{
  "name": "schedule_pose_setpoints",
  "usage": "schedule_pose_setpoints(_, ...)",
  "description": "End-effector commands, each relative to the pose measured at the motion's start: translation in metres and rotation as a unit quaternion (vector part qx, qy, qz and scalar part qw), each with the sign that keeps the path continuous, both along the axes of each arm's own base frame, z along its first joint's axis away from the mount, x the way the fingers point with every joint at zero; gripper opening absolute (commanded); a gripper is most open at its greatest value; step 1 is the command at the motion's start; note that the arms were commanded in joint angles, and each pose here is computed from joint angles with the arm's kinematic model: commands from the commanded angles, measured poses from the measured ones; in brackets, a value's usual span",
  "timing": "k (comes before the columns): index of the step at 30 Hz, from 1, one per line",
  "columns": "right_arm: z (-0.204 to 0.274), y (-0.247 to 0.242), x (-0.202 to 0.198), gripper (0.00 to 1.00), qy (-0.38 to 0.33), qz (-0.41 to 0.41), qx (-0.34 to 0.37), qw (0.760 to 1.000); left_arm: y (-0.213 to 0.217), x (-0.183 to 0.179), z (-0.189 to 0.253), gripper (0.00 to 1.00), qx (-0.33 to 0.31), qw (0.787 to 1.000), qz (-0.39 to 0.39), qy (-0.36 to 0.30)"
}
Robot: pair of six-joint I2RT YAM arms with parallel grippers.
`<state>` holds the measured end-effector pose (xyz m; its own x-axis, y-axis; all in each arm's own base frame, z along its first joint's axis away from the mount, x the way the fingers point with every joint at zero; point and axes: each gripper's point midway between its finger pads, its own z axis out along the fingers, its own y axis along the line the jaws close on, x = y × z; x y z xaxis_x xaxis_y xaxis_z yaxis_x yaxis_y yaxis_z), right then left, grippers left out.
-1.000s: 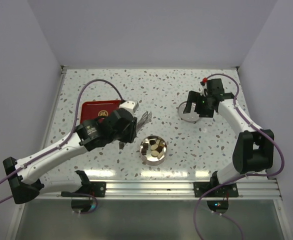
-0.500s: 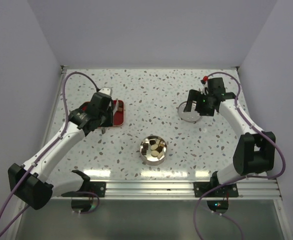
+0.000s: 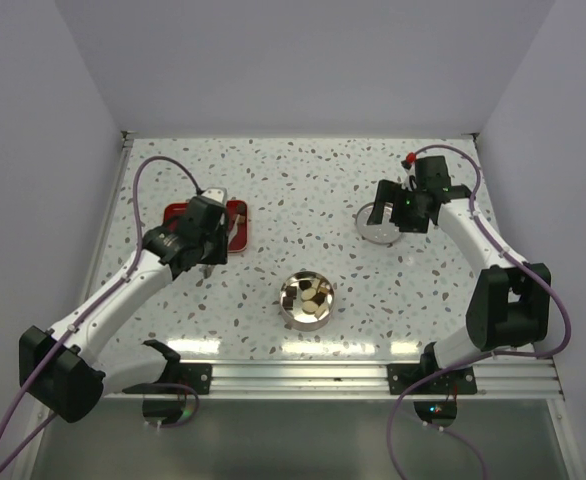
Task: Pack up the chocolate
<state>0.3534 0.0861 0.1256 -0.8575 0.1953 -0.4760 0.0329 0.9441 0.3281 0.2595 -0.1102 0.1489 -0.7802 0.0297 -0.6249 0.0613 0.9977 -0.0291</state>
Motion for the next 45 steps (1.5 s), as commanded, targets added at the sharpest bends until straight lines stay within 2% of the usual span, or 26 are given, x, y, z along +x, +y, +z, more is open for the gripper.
schedule_pose_setpoints(1,0.007,0.0,-0.003,0.97,-0.01,0.005,0.004,1.0,-0.005,0.012,-0.002,0.43,-0.009,1.0,-0.005,-0.022)
schedule_pose_setpoints(15,0.006,-0.001,-0.002,0.97,-0.01,0.003,0.001,1.0,-0.018,0.025,-0.016,0.45,-0.02,1.0,-0.014,-0.017)
schedule_pose_setpoints(42,0.005,-0.002,-0.001,0.97,-0.007,0.003,-0.002,1.0,-0.009,0.052,-0.027,0.47,-0.007,0.999,-0.028,-0.019)
schedule_pose_setpoints(45,0.005,-0.002,-0.001,0.97,-0.008,0.003,-0.003,1.0,-0.009,0.054,-0.025,0.41,-0.007,0.999,-0.034,-0.022)
